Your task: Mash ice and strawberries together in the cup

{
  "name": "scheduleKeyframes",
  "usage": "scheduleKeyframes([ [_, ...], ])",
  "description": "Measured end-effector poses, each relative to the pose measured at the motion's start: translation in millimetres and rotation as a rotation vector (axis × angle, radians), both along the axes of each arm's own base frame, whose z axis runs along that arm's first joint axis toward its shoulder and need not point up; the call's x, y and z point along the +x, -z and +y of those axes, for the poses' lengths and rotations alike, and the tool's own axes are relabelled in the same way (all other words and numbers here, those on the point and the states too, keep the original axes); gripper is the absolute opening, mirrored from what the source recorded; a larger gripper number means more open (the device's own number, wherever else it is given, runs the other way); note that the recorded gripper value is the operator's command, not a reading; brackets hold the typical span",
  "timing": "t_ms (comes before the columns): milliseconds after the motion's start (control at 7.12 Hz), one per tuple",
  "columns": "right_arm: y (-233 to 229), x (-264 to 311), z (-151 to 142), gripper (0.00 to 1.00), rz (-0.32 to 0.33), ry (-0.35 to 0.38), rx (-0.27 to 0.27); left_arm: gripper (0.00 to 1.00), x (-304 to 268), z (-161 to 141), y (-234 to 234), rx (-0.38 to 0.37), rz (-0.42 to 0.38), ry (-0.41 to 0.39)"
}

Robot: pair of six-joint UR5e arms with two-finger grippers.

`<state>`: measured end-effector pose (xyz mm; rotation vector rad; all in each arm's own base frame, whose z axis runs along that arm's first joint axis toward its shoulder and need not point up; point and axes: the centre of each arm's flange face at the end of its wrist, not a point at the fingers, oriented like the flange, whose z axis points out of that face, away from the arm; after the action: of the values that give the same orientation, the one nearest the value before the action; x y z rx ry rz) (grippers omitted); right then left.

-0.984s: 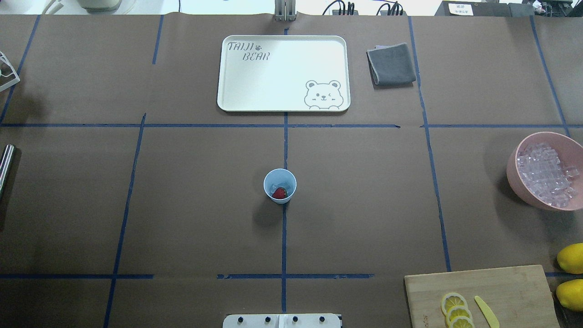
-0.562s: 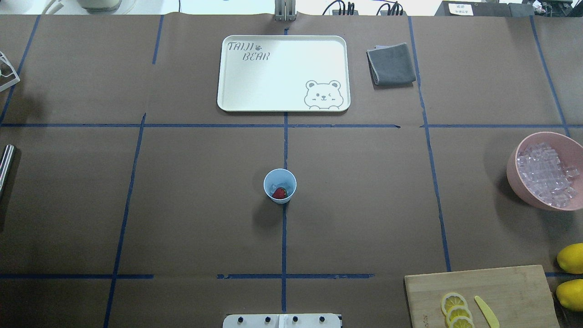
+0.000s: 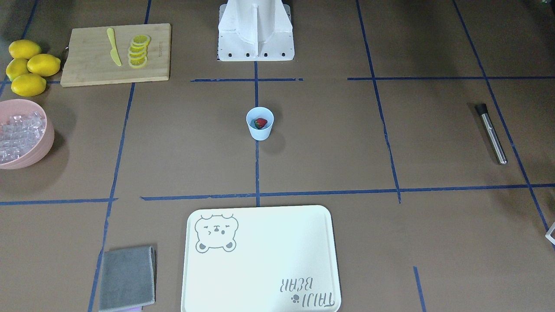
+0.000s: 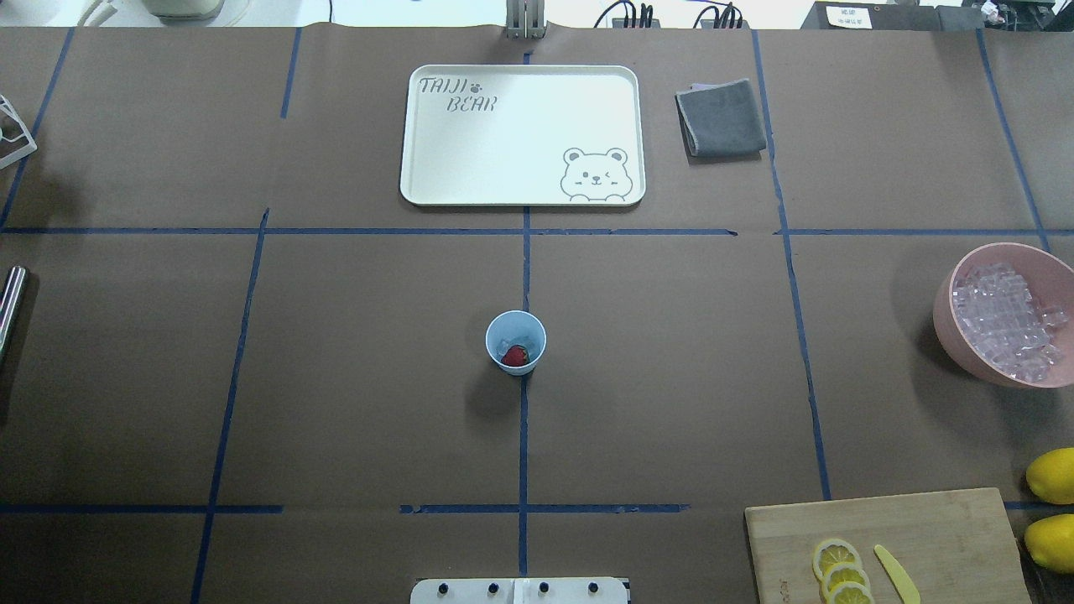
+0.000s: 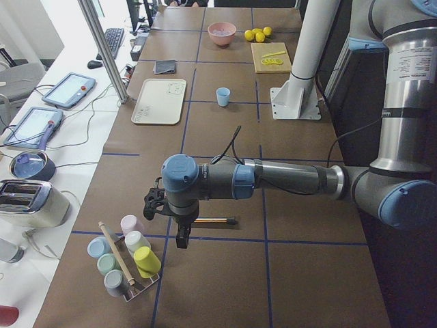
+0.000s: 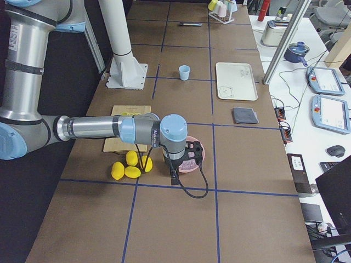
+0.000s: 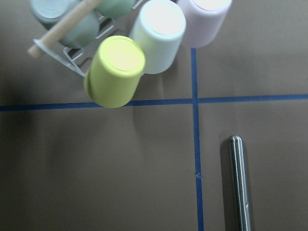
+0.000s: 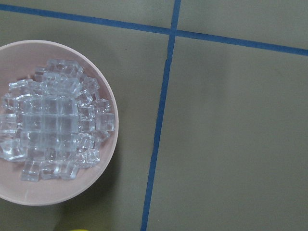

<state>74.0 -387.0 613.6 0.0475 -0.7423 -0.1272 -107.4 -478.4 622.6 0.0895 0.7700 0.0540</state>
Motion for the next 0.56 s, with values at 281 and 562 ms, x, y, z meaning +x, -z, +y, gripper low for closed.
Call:
scheduleKeyframes([
  [281, -0.4, 0.0, 0.5, 1.0, 0.0, 0.0, -0.001, 1.0, 4.9, 0.3, -4.6, -0.002, 0.006, -0.023],
  [562, -0.5, -0.1, 0.7, 1.0, -0.001, 0.0, -0.002, 1.0, 5.4, -0.4, -3.1, -0.001, 0.007, -0.022],
])
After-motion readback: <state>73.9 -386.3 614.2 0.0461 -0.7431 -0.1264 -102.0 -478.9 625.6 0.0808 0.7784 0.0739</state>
